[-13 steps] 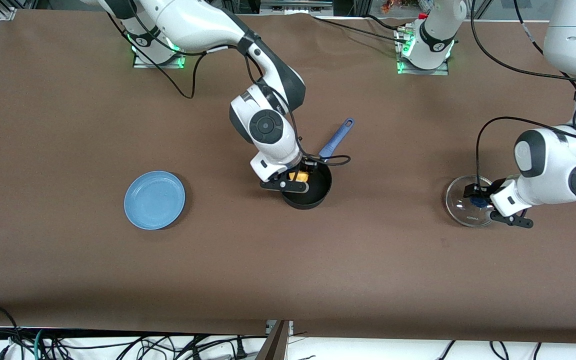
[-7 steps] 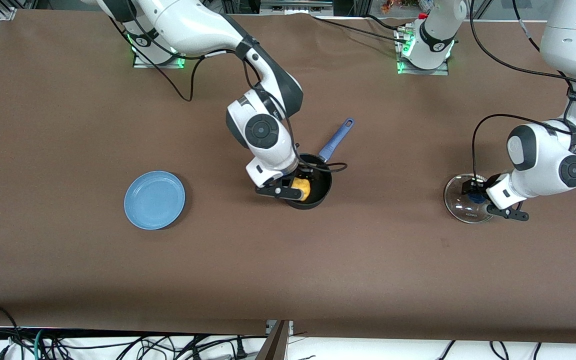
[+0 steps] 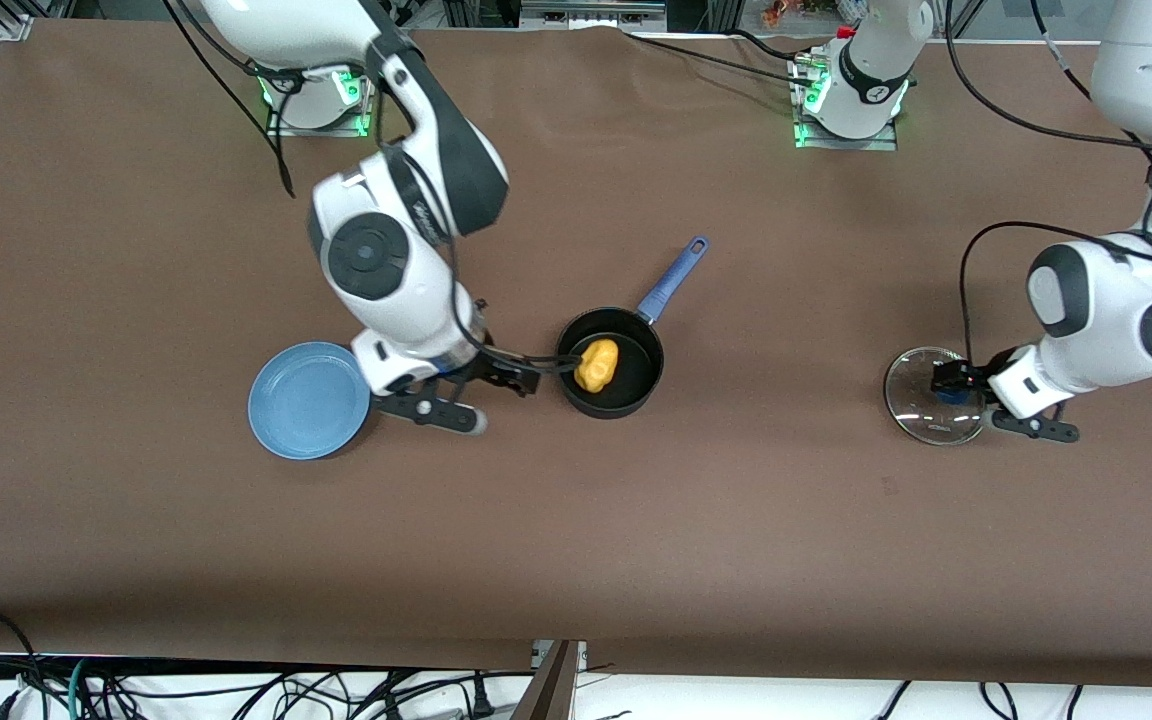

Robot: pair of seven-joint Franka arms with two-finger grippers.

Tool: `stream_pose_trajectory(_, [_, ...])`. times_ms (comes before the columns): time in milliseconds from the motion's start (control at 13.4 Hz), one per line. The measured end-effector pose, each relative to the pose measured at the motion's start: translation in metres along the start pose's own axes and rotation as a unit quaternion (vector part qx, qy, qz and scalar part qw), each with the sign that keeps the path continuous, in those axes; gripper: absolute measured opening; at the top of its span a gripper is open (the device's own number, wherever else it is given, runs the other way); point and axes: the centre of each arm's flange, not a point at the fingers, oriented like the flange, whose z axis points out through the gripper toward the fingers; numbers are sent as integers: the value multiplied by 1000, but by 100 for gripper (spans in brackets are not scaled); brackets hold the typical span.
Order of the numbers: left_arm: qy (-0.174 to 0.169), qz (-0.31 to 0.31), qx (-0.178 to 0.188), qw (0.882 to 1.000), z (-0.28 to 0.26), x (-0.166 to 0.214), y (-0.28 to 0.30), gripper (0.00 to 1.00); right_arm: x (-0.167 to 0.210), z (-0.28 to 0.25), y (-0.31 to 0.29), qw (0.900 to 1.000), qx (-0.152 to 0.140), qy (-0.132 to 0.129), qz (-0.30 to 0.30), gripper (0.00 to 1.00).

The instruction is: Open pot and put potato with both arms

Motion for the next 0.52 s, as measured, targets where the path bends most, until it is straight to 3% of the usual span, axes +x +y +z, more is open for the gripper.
stream_pose_trajectory(149, [-1,-1,2,1000,-60,10,-5,100,4,-58,54,1000,-11,-10,-25,100])
stream_pose_trajectory(372, [-12,-2,25,1000,-148,0,-11,100,-1,-149,172,997,-16,-58,-44,100])
stream_pose_trajectory(521, [-13,-38,31,999,-197,-16,-2,100,-11,-188,240,996,-20,-77,-47,100])
